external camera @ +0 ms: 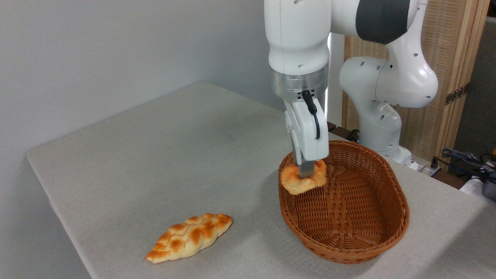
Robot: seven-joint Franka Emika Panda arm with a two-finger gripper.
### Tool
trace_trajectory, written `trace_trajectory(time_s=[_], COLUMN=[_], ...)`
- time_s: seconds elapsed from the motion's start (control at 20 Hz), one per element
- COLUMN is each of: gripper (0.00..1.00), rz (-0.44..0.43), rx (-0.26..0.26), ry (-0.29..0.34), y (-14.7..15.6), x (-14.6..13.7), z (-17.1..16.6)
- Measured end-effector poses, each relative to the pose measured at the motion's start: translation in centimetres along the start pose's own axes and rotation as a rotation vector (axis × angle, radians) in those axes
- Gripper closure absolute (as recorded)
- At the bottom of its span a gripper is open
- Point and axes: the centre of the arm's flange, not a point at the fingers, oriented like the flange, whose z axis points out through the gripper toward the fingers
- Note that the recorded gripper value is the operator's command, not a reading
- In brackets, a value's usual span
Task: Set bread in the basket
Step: 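Carry the held bun over the wicker basket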
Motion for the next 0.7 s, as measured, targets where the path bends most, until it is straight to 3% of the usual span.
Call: trace_trajectory(time_s=[0.2,0.5,0.7], gripper=[0.74,0.74,0.74], rz=[0.008,0.013,0.074], rx=[-0.018,-0.098,-0.062], ry=[-0.087,-0.085,-0.087], y=[0.1,0.8,0.3], x=[-1.1,-1.2,-1.3], z=[0.6,3.3,3.6])
